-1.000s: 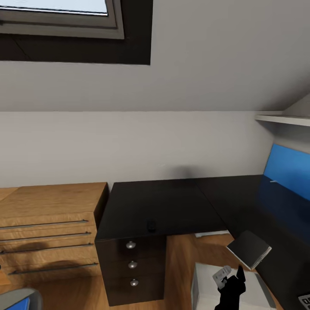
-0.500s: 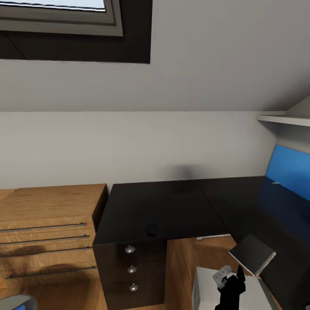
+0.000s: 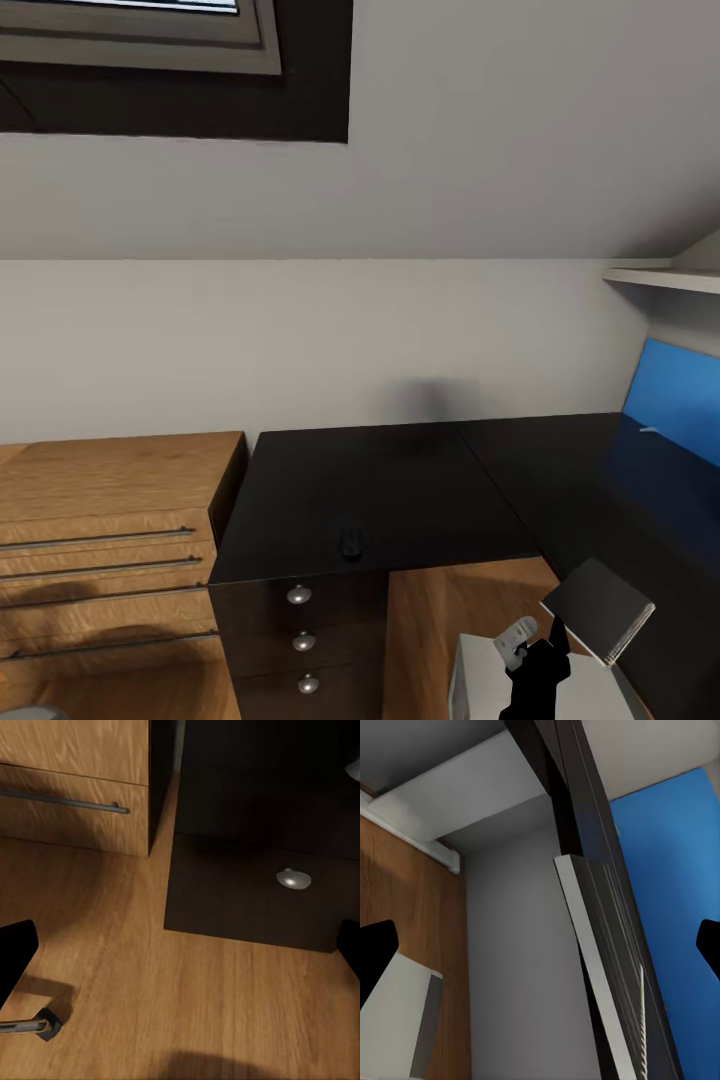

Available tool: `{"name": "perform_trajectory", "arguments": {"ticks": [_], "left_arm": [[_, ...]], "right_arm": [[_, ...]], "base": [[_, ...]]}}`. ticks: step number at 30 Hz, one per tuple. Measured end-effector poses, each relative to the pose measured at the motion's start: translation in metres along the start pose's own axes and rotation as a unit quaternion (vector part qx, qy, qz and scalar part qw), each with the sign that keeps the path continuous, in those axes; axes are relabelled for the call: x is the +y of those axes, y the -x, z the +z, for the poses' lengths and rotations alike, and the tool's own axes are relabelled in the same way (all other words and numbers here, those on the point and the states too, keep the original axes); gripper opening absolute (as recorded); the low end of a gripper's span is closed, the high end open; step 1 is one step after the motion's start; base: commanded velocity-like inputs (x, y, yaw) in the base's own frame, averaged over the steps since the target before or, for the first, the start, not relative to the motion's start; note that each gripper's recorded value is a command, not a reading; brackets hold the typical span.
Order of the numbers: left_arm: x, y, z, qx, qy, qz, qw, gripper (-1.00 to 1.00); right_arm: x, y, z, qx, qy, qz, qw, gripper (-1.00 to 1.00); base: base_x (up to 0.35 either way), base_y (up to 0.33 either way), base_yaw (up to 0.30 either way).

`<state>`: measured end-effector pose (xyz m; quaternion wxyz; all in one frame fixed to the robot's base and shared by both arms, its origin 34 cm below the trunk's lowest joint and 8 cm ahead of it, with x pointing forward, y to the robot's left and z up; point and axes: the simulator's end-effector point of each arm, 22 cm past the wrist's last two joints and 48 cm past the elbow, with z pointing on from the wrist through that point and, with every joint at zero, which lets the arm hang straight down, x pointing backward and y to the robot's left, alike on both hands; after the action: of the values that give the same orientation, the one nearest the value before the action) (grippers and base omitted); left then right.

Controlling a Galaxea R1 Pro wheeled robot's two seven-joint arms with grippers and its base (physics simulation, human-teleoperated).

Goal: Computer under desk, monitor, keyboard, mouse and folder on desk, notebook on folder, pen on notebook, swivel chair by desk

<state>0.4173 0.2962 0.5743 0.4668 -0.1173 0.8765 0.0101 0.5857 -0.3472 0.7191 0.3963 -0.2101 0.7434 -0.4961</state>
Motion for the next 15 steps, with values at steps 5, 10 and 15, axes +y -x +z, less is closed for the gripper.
{"name": "perform_trajectory", "arguments": {"ticks": [5, 10, 15], "left_arm": [[0.0007, 0.0003, 0.0002, 0.0, 0.001, 0.0, 1.0, 1.0], [0.0005, 0.0003, 0.0002, 0.0, 0.001, 0.0, 1.0, 1.0], [0.0006, 0.0002, 0.0001, 0.0, 0.001, 0.0, 1.0, 1.0]], "right_arm": [[0.0, -0.0004, 0.0, 0.001, 0.0, -0.001, 1.0, 1.0], [0.0002, -0.0008, -0.0001, 0.001, 0.0, -0.002, 1.0, 1.0], [0.0002, -0.0012, 0.0, 0.002, 0.0, -0.002, 1.0, 1.0]], "base": [[0.004, 0.0, 0.0], [0.001, 0.0, 0.0], [0.0, 0.0, 0.0]]}}
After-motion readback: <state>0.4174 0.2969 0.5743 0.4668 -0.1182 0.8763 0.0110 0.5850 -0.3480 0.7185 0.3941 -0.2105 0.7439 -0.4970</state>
